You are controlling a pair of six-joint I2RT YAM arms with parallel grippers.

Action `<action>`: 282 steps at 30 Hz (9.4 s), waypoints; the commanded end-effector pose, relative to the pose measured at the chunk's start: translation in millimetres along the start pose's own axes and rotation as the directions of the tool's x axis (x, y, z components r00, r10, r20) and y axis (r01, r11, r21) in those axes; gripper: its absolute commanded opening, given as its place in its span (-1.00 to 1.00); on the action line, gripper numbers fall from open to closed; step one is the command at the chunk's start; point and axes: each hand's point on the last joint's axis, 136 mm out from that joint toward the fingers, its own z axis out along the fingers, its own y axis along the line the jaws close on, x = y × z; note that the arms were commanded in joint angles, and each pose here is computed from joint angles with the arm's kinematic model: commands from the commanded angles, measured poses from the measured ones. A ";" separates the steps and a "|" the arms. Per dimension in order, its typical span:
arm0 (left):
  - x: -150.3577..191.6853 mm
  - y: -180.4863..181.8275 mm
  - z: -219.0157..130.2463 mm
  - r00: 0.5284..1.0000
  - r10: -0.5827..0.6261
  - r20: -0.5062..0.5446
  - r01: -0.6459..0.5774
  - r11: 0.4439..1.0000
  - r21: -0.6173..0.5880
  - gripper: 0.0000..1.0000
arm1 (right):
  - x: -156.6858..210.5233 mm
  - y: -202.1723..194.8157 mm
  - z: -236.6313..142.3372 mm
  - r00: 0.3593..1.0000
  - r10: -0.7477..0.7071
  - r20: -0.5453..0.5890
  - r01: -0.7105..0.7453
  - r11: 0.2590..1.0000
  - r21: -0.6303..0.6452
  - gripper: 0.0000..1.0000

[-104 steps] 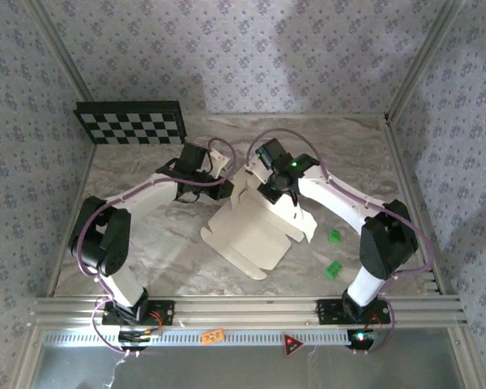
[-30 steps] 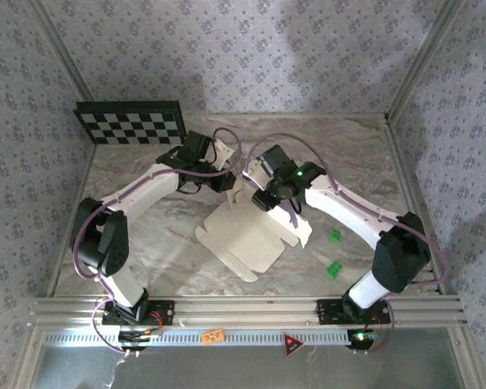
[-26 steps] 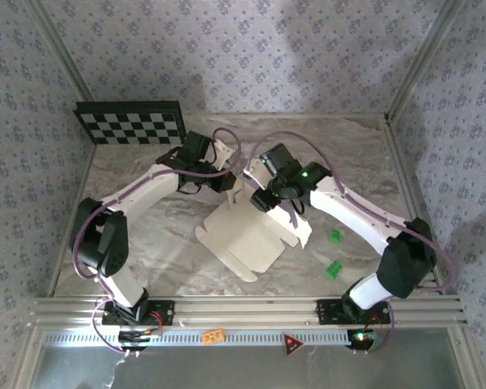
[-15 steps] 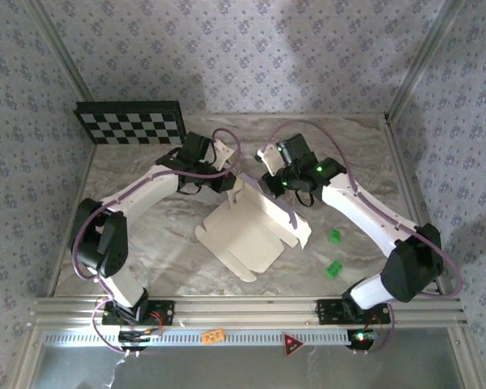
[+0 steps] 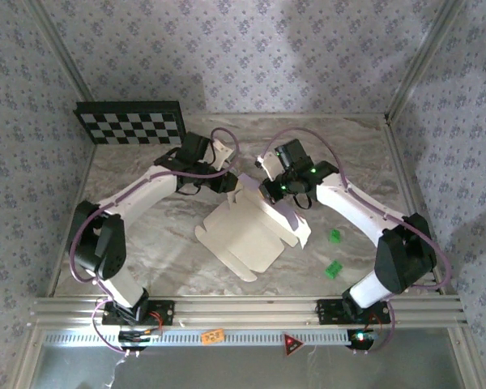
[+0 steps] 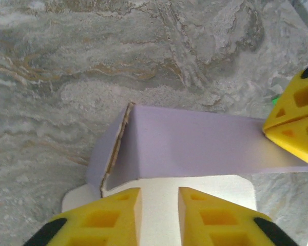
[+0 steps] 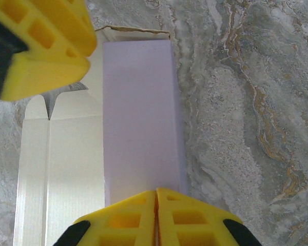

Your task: Fold the paper box

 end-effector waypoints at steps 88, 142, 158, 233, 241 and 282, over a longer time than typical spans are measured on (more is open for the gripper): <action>-4.2 2.4 7.4 0.972 -0.207 -0.111 0.220 0.967 0.127 -0.20 | 60.7 -15.9 -27.6 0.985 0.172 -0.032 -0.174 0.954 -0.242 -0.53; 36.1 15.3 69.4 0.931 0.262 0.256 -0.326 0.912 0.251 -0.13 | 58.7 -24.2 -23.1 0.983 0.178 -0.040 -0.182 0.952 -0.247 -0.55; 27.3 27.6 82.6 0.933 0.256 0.252 -0.286 0.954 0.089 -0.84 | 55.7 -22.4 -26.5 0.982 0.188 -0.028 -0.189 0.947 -0.260 -0.56; 56.8 74.1 41.1 0.926 0.026 0.377 0.136 0.907 -0.398 -0.36 | 52.3 65.8 7.8 0.996 0.049 -0.080 -0.074 0.934 -0.349 -0.63; 56.7 77.0 29.6 0.933 0.069 0.354 0.096 0.899 -0.428 -0.07 | 49.6 55.8 5.4 0.995 0.068 -0.074 -0.089 0.938 -0.334 -0.63; 28.4 30.5 14.4 0.842 0.336 0.421 -0.165 0.905 -0.393 -0.89 | -39.7 24.0 -4.8 0.992 0.093 0.080 -0.071 0.968 -0.239 0.09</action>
